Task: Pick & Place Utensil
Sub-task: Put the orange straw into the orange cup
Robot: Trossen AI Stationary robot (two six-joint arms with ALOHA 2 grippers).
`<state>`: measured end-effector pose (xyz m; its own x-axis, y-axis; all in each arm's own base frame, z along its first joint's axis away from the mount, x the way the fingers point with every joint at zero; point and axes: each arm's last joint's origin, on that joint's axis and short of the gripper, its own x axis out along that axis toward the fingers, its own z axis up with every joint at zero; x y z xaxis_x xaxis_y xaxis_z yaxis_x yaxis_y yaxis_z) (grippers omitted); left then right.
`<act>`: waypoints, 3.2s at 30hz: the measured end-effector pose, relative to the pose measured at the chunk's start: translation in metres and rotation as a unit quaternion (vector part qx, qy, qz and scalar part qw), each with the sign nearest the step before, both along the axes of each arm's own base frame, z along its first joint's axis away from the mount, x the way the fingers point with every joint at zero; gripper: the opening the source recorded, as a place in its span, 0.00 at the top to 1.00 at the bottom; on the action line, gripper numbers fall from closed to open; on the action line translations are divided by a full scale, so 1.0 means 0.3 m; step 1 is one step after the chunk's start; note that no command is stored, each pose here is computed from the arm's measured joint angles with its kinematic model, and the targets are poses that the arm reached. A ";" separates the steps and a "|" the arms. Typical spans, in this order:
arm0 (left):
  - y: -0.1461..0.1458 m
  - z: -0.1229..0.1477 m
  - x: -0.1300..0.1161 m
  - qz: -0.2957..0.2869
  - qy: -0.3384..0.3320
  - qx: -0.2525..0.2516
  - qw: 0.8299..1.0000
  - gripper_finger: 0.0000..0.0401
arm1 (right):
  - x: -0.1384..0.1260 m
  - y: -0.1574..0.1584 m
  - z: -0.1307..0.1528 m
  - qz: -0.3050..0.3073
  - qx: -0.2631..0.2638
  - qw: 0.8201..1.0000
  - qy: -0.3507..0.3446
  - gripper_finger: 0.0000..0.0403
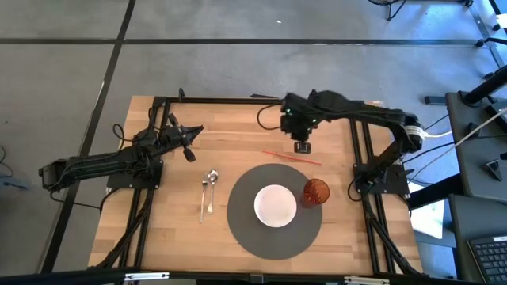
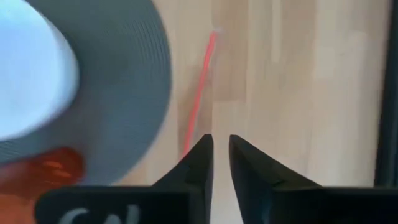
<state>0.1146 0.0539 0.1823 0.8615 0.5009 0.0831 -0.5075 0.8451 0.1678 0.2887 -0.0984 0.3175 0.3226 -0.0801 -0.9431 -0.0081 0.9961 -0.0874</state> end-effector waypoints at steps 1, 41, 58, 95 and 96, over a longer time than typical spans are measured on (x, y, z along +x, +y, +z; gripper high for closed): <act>0.000 0.000 0.000 0.000 0.000 0.000 1.000 0.99 | 0.002 -0.011 -0.031 0.003 -0.002 1.000 0.010 0.85; 0.000 0.000 0.000 0.005 0.024 0.042 0.999 0.99 | 0.440 -0.145 -0.506 -0.100 0.110 0.981 0.128 0.44; 0.000 0.000 0.000 0.004 0.022 0.037 0.999 0.99 | 0.457 -0.103 -0.571 -0.098 0.051 0.983 0.147 0.47; 0.000 0.000 0.000 0.003 0.016 0.029 0.999 0.99 | 0.452 -0.103 0.062 -0.024 -0.049 0.996 -0.071 1.00; 0.000 0.000 0.000 0.003 0.016 0.029 0.999 0.99 | 0.431 -0.097 0.097 -0.029 -0.050 0.995 -0.082 1.00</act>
